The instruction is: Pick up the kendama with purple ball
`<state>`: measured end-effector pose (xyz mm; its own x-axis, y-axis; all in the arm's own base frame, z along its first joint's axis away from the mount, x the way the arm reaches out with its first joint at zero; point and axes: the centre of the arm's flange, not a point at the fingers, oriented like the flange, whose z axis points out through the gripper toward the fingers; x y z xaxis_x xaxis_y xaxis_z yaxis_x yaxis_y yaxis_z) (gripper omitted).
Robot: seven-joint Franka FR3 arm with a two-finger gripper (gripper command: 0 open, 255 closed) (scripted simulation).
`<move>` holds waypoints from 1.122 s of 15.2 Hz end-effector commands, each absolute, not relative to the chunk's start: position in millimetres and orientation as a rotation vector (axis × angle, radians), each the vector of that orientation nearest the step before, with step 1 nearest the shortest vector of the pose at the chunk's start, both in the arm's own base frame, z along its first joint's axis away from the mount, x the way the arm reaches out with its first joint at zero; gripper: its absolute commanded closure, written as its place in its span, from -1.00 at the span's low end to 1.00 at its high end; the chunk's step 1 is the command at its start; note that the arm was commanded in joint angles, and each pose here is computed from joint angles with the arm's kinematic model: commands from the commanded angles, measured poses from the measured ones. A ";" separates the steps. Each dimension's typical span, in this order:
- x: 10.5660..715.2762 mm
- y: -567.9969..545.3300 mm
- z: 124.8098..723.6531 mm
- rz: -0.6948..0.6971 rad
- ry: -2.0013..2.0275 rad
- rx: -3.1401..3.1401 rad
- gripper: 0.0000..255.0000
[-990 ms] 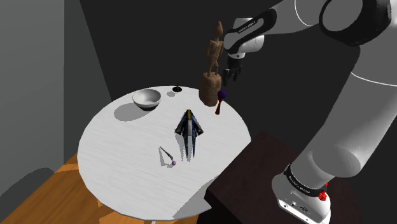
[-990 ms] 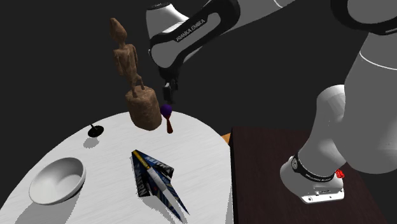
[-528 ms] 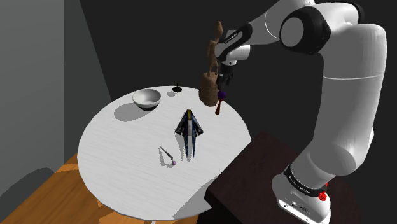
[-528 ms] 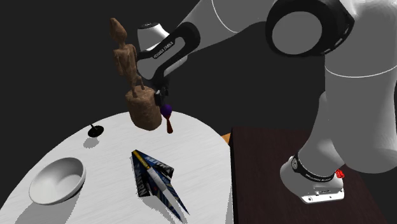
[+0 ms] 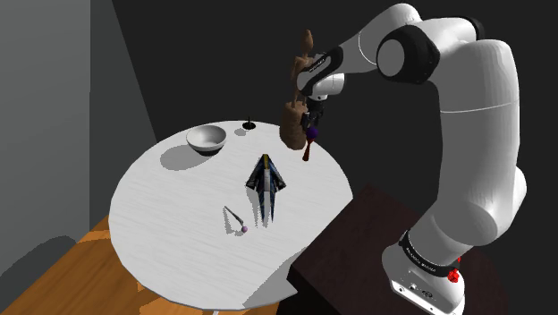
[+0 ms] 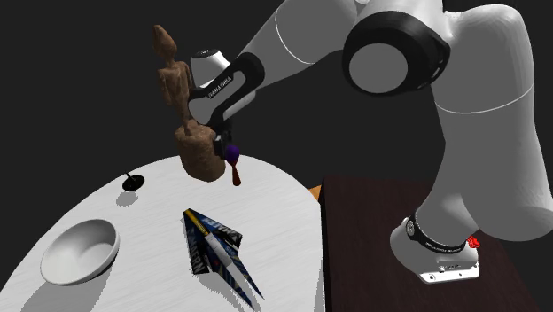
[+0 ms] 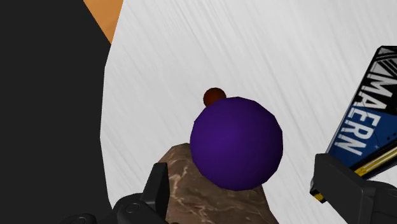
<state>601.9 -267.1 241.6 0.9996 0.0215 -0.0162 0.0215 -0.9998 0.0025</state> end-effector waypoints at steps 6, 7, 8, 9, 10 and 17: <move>603.3 -266.4 232.4 -0.025 0.034 3.139 1.00; 603.2 -266.6 232.7 -0.025 0.034 3.139 1.00; 603.2 -266.7 232.5 -0.025 0.034 3.139 1.00; 603.2 -266.8 232.5 -0.025 0.034 3.139 1.00; 603.3 -266.8 232.5 -0.025 0.034 3.139 1.00; 603.0 -267.2 259.2 -0.025 0.034 3.139 1.00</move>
<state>602.5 -266.9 253.4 0.9996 0.0215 -0.0166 0.0215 -0.9998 0.0021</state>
